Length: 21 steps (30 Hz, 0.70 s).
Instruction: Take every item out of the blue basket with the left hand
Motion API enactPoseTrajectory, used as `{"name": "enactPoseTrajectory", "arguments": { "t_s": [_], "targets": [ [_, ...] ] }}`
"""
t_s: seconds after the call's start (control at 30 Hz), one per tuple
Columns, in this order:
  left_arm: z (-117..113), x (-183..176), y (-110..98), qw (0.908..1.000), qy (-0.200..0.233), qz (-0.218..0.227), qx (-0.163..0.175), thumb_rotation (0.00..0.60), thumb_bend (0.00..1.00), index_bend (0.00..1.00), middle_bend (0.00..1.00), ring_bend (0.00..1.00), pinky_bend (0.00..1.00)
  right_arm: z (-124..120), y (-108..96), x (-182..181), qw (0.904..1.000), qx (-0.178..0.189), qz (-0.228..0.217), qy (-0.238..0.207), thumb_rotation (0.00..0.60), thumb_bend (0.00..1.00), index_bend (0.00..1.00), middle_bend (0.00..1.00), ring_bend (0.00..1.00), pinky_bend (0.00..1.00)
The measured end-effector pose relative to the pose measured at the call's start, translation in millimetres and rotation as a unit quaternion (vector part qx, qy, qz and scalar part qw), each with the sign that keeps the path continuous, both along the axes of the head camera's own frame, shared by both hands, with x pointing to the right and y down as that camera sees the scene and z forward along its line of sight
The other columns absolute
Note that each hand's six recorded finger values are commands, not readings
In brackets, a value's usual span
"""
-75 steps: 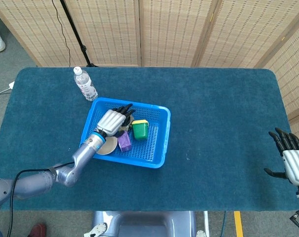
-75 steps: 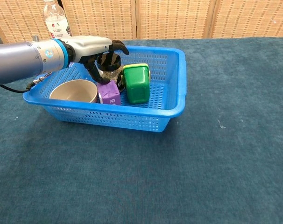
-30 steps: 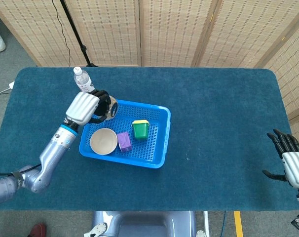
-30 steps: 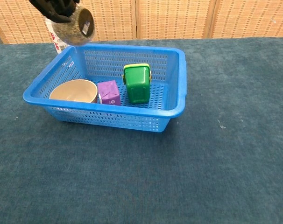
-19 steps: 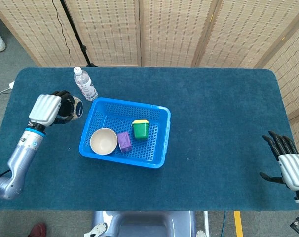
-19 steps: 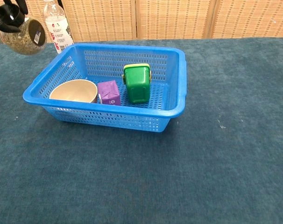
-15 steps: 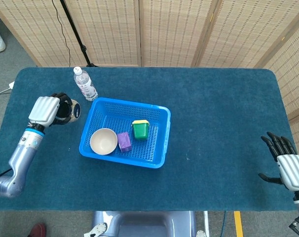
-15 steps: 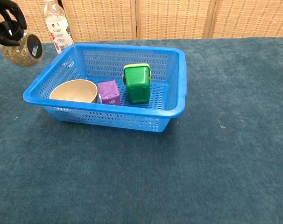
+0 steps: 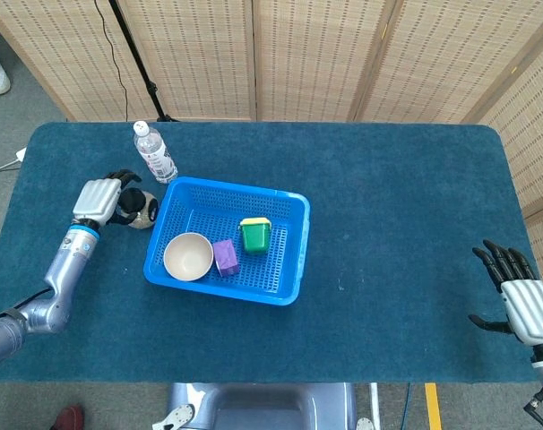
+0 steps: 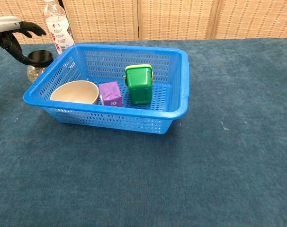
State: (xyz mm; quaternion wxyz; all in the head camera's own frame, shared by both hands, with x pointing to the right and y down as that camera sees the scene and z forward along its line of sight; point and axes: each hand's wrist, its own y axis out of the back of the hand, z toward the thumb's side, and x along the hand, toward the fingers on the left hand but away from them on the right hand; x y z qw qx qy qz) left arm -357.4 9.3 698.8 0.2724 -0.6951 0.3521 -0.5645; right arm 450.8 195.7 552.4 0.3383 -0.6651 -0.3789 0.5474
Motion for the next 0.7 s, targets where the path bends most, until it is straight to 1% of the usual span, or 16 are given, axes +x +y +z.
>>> {"name": "enactPoseTrajectory", "arguments": {
  "t_s": [0.07, 0.17, 0.33, 0.47, 0.57, 0.63, 0.7],
  "targets": [
    [-0.6, 4.4, -0.4, 0.9998, 0.017, -0.003, -0.002, 0.600, 0.13, 0.00, 0.00, 0.00, 0.19, 0.1, -0.6, 1.2, 1.0000, 0.000, 0.002, 0.001, 0.600, 0.00, 0.00, 0.00, 0.00, 0.00],
    [-6.8, 13.0, -0.3, 0.9990, 0.043, 0.008, 0.002, 0.600, 0.12, 0.00, 0.00, 0.00, 0.15, 1.1, -1.1, 2.0, 1.0000, -0.002, 0.003, 0.002, 0.600, 0.00, 0.00, 0.00, 0.00, 0.00],
    [-29.2, 31.0, 6.8, 0.9948, 0.086, 0.055, 0.007, 0.600, 0.09, 0.00, 0.00, 0.00, 0.14, 2.7, -1.6, 1.3, 1.0000, -0.005, 0.002, 0.001, 0.600, 0.00, 0.00, 0.00, 0.00, 0.00],
    [-47.2, 55.6, 20.7, 0.9877, 0.127, 0.091, -0.004, 0.600, 0.07, 0.00, 0.00, 0.00, 0.14, 1.8, -2.1, 1.6, 1.0000, -0.003, 0.004, 0.001, 0.600, 0.00, 0.00, 0.00, 0.00, 0.00],
    [-58.3, 82.8, 35.5, 0.9797, 0.155, 0.126, -0.019, 0.600, 0.06, 0.00, 0.00, 0.00, 0.14, 1.2, -2.3, 2.5, 1.0000, -0.003, 0.005, 0.000, 0.600, 0.00, 0.00, 0.00, 0.00, 0.00],
    [-62.0, 101.2, 43.5, 0.9750, 0.162, 0.150, -0.027, 0.600, 0.06, 0.00, 0.00, 0.00, 0.14, 0.9, -2.4, 2.8, 1.0000, -0.002, 0.006, -0.001, 0.600, 0.00, 0.00, 0.00, 0.00, 0.00],
    [-60.5, 115.3, 47.5, 0.9725, 0.157, 0.169, -0.033, 0.600, 0.06, 0.00, 0.00, 0.00, 0.14, 0.7, -2.6, 3.3, 1.0000, -0.002, 0.006, -0.001, 0.600, 0.00, 0.00, 0.00, 0.00, 0.00]
  ]
}}
